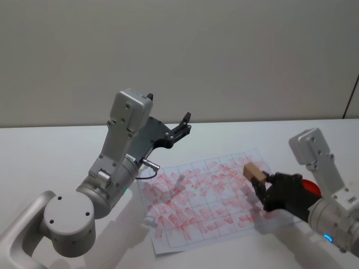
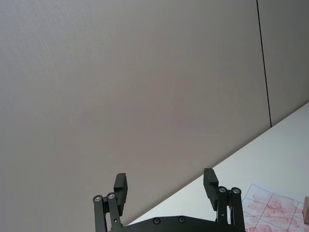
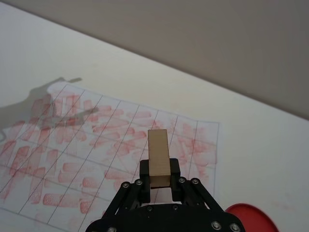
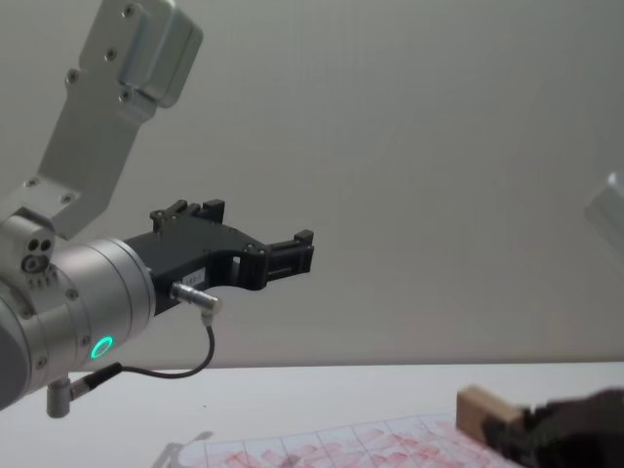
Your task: Use the one hand to pick up the stamp and affix it onto the A4 paper.
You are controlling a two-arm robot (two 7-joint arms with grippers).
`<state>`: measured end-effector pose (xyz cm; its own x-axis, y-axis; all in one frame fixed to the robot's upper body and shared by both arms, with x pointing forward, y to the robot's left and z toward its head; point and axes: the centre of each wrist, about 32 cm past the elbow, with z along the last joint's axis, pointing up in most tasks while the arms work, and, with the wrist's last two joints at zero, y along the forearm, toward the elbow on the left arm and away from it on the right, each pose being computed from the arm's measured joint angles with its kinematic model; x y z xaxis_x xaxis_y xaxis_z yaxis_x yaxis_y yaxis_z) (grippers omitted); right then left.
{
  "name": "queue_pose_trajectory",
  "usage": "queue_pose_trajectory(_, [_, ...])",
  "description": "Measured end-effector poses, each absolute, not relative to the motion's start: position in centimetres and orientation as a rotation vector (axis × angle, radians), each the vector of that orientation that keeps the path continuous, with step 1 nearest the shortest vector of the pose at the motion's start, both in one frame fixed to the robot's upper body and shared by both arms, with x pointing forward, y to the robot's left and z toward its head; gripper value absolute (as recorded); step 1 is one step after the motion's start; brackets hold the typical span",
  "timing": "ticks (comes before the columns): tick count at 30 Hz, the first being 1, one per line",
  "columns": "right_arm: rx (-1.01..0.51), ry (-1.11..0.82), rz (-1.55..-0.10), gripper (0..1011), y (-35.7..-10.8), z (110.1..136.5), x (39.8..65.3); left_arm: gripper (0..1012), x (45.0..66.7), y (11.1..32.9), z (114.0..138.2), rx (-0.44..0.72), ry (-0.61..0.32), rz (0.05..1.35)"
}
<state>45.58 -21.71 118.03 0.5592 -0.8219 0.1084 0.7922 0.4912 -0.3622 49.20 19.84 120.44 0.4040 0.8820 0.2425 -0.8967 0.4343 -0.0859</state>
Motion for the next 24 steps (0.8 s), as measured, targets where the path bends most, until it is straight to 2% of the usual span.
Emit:
queue_pose_trajectory(12, [-0.332, -0.003, -1.099, 214, -22.6, 119.4, 44.6, 1001, 49.2, 19.8, 120.4, 0.061, -0.268, 1.124])
queue_pose_trajectory(24, [-0.360, 0.071, -1.234, 216, -24.2, 119.3, 42.2, 1001, 49.2, 19.8, 120.4, 0.061, -0.268, 1.124])
